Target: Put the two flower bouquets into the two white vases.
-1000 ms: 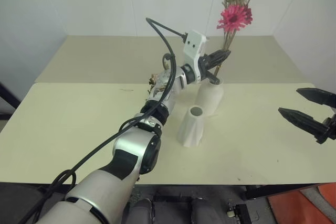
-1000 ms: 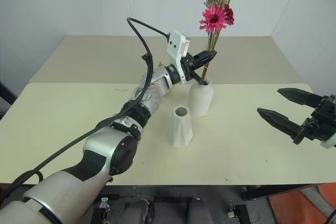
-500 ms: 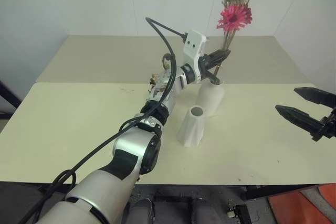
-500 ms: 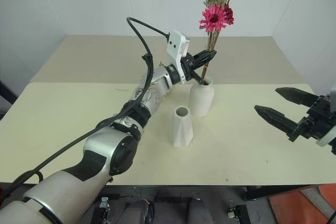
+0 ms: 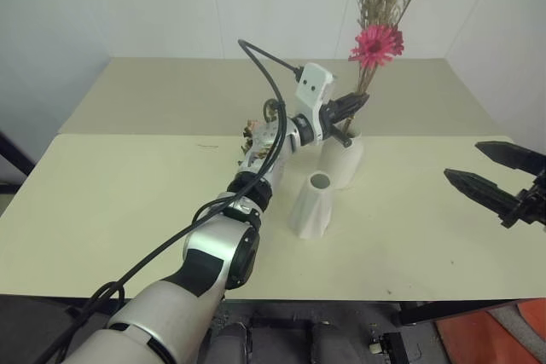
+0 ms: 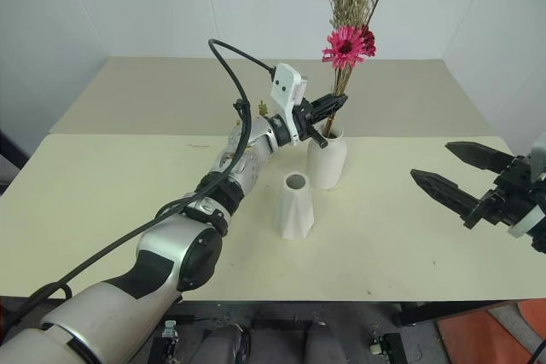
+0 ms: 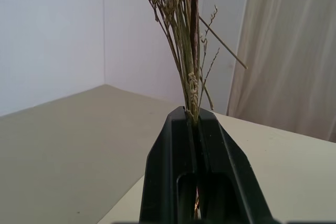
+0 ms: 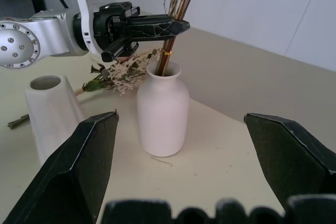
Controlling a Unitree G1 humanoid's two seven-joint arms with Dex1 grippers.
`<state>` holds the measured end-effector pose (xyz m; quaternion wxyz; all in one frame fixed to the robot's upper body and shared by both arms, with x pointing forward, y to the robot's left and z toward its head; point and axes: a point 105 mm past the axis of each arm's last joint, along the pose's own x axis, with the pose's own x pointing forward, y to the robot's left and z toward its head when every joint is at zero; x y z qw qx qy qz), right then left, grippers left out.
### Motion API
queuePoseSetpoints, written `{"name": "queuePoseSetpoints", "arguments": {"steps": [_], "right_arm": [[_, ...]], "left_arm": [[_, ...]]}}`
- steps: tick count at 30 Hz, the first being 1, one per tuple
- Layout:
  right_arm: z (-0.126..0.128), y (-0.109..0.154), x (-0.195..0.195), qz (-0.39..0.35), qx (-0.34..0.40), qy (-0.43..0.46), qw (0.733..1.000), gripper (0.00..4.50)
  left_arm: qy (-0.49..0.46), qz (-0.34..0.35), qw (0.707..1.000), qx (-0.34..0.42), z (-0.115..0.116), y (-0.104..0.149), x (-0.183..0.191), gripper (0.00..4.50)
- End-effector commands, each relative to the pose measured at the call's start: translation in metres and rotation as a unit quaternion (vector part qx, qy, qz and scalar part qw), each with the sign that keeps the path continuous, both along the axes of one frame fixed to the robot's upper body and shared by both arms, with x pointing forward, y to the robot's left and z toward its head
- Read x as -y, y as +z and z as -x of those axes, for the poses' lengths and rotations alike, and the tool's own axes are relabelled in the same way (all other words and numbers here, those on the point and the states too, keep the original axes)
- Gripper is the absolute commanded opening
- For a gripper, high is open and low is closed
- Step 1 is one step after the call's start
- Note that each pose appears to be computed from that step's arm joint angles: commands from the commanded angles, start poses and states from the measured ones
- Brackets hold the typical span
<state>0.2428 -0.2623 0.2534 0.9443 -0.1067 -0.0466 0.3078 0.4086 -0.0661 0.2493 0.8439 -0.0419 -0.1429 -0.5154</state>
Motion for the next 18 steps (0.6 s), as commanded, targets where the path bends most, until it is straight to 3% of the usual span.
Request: {"name": "queuePoseSetpoints", "arguments": {"steps": [1,10,14,18], "right_arm": [[0.003,0.009,-0.004,0.000,0.020,0.004,1.000,4.50],[-0.001,0.009,-0.005,0.000,0.021,0.006,1.000,4.50],[-0.002,0.009,-0.004,-0.001,0.021,0.007,1.000,4.50],[-0.004,0.009,-0.005,-0.002,0.021,0.010,1.000,4.50]], "left_arm": [[-0.009,0.011,1.000,0.025,0.006,0.014,0.005,0.52],[-0.035,0.015,0.998,0.043,0.013,0.029,0.000,3.21],[-0.061,-0.032,0.996,0.062,0.024,0.023,-0.014,4.44],[-0.078,-0.133,0.985,0.070,0.041,-0.013,-0.042,4.48]]}}
